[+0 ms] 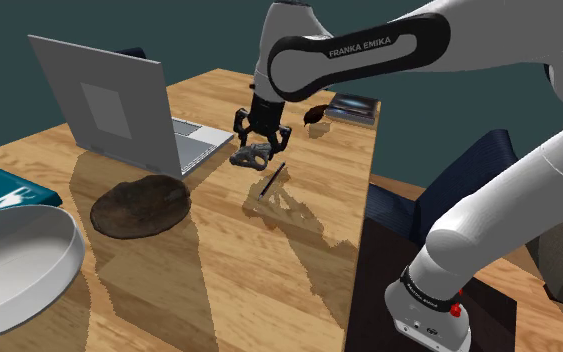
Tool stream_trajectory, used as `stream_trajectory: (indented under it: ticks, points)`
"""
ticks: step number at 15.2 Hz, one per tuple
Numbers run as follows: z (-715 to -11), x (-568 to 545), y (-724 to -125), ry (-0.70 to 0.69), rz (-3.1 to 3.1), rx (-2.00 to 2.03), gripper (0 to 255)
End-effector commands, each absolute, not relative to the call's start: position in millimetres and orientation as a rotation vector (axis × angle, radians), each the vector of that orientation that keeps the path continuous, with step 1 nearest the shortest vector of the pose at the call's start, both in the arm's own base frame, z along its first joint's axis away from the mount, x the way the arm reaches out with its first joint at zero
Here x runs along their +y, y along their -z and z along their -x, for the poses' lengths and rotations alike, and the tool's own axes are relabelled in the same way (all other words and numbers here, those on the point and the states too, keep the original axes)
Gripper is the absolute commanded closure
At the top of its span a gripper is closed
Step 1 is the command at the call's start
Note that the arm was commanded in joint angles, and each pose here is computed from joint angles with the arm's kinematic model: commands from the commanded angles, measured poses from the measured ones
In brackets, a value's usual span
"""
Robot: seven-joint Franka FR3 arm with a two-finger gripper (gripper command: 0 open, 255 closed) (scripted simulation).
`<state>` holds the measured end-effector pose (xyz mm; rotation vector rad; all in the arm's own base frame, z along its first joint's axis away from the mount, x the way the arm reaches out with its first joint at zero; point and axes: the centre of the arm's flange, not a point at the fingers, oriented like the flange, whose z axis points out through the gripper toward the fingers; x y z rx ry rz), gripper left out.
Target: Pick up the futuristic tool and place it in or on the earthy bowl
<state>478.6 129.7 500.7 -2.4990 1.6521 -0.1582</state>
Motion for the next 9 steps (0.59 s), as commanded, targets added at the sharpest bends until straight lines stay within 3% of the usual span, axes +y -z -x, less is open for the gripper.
stream_trajectory:
  ticks: [1,9]
  points:
    - [-478.0,129.3,-512.2,0.158,2.499,1.652,255]
    - [-478.0,129.3,-554.4,0.158,2.499,1.652,255]
